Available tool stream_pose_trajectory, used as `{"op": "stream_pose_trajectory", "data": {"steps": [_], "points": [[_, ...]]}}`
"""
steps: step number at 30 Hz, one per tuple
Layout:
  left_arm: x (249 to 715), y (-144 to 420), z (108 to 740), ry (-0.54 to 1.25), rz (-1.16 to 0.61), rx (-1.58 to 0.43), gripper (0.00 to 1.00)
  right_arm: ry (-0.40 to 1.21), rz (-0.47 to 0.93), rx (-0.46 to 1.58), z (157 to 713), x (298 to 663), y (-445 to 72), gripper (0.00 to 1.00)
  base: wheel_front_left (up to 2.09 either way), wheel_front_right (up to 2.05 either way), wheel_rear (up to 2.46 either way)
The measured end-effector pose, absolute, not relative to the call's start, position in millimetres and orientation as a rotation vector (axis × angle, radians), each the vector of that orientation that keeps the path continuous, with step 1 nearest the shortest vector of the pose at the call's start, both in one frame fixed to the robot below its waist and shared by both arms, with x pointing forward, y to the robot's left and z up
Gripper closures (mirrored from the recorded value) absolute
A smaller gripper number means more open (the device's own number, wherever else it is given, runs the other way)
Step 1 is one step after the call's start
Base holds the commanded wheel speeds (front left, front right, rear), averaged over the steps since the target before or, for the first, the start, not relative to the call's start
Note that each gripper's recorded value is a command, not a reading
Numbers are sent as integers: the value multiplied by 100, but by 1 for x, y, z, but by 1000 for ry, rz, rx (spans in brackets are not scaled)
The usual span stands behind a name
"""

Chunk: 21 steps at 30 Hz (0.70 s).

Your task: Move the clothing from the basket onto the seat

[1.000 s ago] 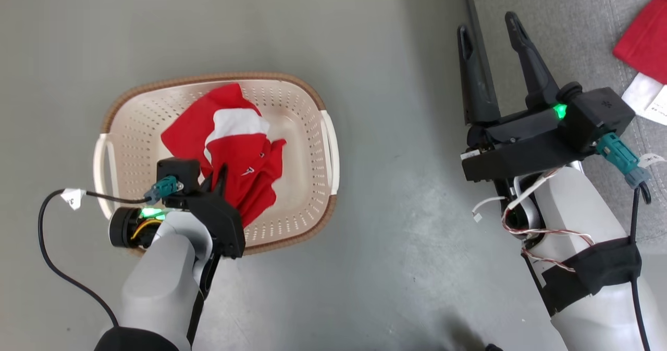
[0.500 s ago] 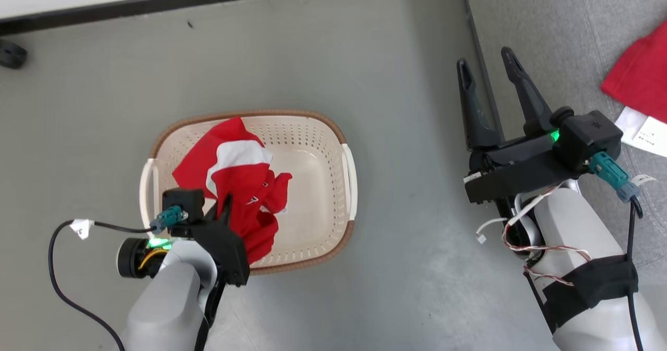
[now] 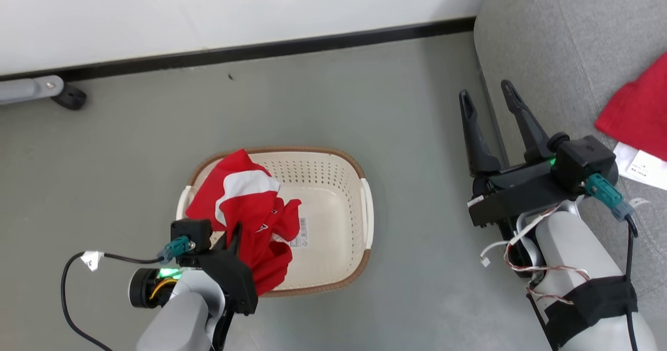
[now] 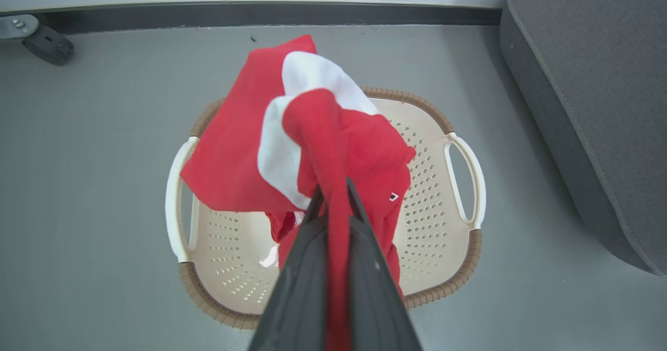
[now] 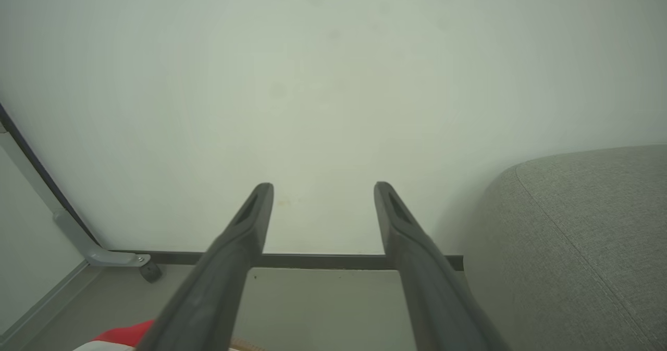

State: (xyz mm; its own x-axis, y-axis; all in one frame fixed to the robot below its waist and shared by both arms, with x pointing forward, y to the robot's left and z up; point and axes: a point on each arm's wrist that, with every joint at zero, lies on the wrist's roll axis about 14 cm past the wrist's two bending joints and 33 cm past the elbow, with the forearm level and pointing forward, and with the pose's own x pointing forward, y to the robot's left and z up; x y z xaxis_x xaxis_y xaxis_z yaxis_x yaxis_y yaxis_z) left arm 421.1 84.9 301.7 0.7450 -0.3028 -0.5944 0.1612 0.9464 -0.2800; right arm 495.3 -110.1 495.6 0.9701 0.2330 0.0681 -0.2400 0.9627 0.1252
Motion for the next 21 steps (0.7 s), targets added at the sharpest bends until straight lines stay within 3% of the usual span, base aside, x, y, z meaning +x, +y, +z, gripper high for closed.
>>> {"op": "stream_pose_trajectory", "data": {"steps": [21], "points": [[441, 103, 376, 447, -194, -299, 100, -106, 301, 147, 524, 472, -89, 0, 0, 0, 0]]}}
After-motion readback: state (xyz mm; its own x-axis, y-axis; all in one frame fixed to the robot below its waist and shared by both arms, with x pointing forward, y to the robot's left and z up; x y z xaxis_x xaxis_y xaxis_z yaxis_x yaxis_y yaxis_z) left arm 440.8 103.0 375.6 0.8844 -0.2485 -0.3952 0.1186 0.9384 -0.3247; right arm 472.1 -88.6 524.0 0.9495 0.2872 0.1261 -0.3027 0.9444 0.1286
